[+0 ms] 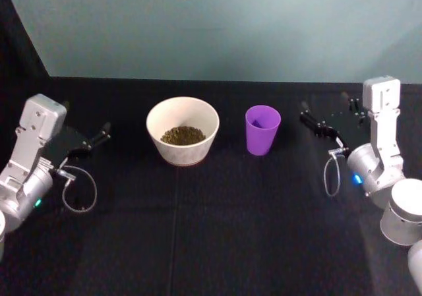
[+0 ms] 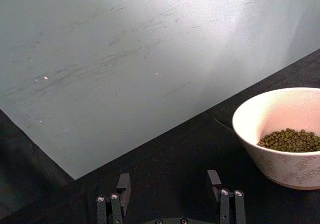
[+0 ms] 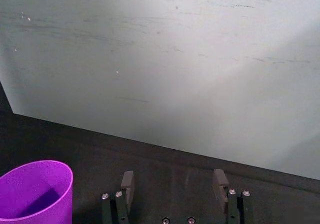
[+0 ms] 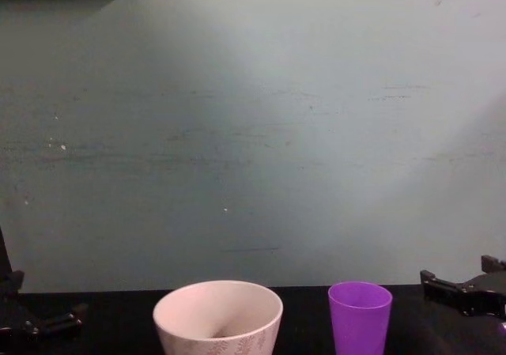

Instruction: Pick up the cup and pour the mung beans from the cup into the bowl.

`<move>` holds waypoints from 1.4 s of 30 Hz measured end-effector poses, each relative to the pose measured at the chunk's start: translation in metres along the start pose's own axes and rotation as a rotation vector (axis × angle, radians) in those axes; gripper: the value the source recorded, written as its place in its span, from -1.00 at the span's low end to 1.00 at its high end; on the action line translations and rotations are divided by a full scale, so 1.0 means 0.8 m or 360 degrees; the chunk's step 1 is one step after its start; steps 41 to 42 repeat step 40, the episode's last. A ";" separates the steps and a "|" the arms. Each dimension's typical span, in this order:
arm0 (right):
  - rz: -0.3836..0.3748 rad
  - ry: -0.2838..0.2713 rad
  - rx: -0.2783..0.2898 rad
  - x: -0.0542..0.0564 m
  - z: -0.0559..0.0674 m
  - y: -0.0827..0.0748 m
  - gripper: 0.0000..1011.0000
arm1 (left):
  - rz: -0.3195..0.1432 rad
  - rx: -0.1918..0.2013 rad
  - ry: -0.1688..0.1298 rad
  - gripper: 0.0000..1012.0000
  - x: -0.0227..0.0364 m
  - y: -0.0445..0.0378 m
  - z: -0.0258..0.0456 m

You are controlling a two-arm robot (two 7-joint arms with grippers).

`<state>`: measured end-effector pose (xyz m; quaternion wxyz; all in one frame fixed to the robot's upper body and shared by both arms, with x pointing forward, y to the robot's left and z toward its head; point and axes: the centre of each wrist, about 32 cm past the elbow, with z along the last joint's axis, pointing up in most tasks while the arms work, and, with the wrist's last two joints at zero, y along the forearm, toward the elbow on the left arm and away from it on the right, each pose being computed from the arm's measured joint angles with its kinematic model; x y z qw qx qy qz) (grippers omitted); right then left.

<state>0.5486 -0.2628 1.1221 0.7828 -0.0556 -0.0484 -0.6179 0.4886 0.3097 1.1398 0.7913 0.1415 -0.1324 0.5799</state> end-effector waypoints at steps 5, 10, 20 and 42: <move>0.0000 -0.0002 -0.0001 -0.001 0.001 0.001 0.98 | 0.0000 0.0000 0.0000 0.98 0.0000 0.000 0.0000; 0.0000 -0.0003 -0.0001 -0.001 0.001 0.001 0.98 | 0.0000 0.0000 0.0000 0.98 0.0000 0.000 0.0000; 0.0001 -0.0003 0.0000 -0.001 0.001 0.001 0.98 | 0.0000 0.0000 0.0000 0.98 0.0000 0.000 0.0000; 0.0004 -0.0003 -0.0001 -0.001 0.001 0.001 0.98 | 0.0000 0.0000 0.0000 0.98 0.0000 0.000 0.0000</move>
